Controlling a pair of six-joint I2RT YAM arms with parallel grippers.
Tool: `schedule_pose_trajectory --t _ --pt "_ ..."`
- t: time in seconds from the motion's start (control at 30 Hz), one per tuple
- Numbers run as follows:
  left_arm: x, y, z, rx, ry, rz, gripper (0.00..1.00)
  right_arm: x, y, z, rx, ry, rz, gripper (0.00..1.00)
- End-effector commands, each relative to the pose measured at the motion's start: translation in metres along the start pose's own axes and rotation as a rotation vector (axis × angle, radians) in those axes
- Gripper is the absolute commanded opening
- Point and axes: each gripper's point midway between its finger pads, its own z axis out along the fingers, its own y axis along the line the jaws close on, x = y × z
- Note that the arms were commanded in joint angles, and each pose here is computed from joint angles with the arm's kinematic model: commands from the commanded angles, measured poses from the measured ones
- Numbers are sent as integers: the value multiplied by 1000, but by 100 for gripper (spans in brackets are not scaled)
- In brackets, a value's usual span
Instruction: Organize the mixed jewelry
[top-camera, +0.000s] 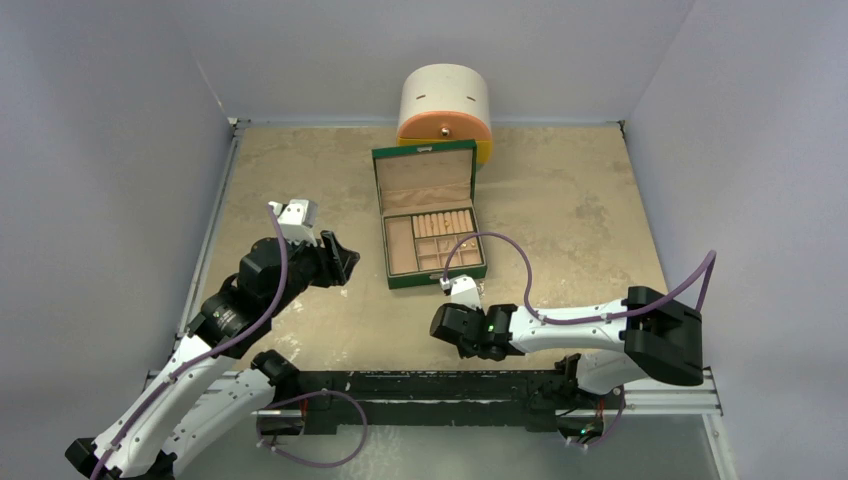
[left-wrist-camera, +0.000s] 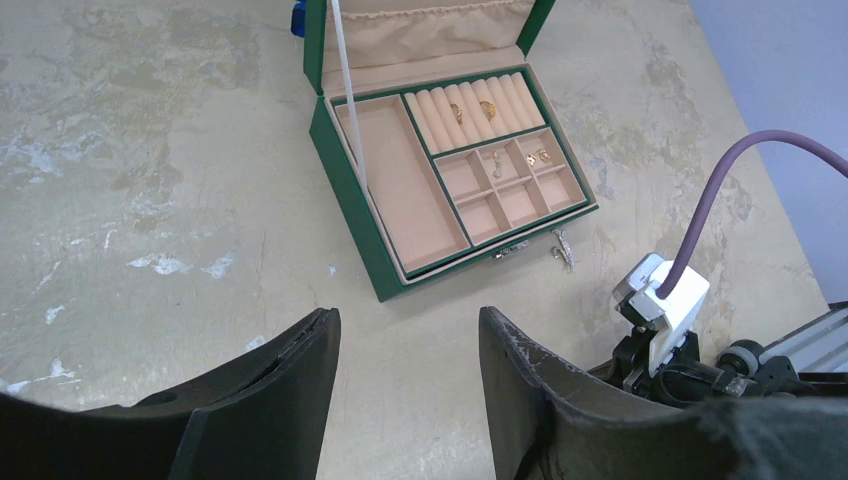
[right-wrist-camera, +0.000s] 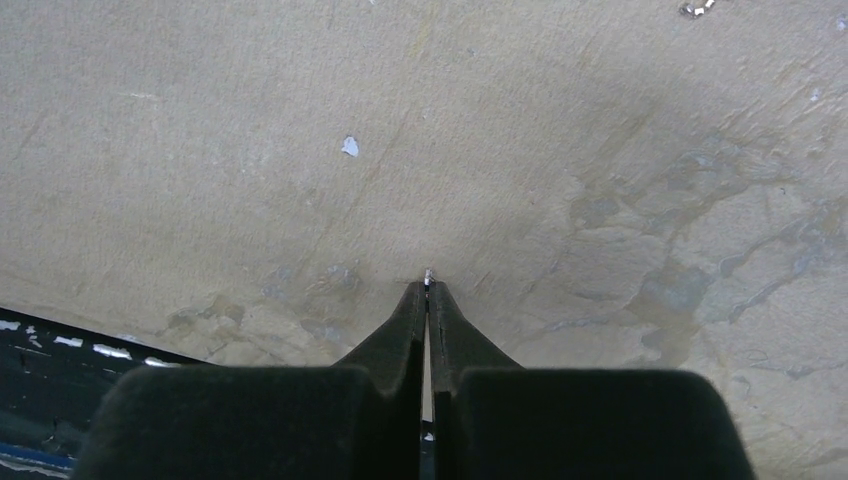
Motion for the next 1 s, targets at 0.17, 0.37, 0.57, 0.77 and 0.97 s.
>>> schedule_pose_trajectory --t 0.17,0.37,0.57,0.77,0.97 --pt "-17 -8 -5 30 -50 2 53 -19 -7 -16 84 -42 74 0" --pt "-17 -8 -6 34 -54 2 53 -47 -9 -28 116 -126 87 0" --pt "-18 -9 -7 38 -60 1 53 -95 -9 -40 152 -231 86 0" --pt "-20 -8 -9 37 -70 -2 53 -145 -14 -44 158 -309 88 0" --pt "-21 -8 -10 36 -75 -3 53 -194 -25 -42 161 -379 93 0"
